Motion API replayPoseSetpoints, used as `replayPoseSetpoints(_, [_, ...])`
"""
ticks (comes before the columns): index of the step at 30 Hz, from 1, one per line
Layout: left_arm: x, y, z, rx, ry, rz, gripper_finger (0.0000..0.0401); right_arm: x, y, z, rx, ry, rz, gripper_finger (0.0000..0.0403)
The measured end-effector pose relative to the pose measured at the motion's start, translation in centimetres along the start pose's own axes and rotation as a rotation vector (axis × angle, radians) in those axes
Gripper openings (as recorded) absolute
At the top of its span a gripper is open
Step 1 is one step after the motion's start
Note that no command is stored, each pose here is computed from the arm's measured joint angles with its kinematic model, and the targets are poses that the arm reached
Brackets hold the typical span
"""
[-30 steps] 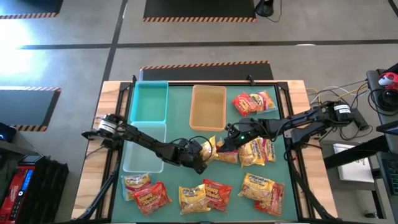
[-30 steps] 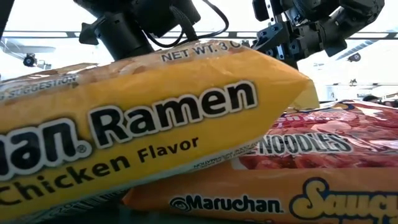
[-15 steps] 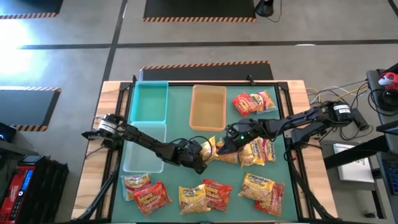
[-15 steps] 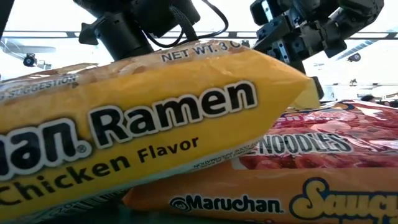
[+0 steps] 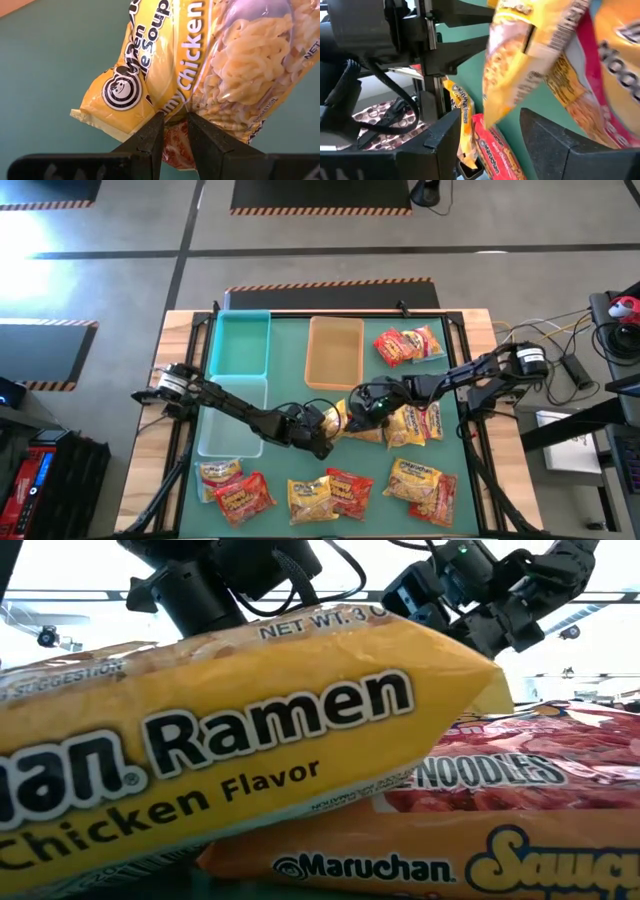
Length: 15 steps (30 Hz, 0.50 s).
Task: Sort Maruchan noodles
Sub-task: Put the yellow noodle pack into the blue bin
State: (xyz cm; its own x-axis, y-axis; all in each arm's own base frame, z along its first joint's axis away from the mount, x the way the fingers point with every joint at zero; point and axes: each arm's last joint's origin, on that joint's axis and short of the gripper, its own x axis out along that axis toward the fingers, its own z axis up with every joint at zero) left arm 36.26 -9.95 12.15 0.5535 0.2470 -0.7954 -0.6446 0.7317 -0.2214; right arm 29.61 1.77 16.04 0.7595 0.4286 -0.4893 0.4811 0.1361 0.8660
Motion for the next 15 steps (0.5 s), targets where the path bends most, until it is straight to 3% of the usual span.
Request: replayPoseSetpoints(15, [0.0, -0.2, -0.1, -0.006, -0.008, -0.016, 0.0075, 2.1, 0.4, 1.2, -0.029, 0.008, -0.094, 0.0192])
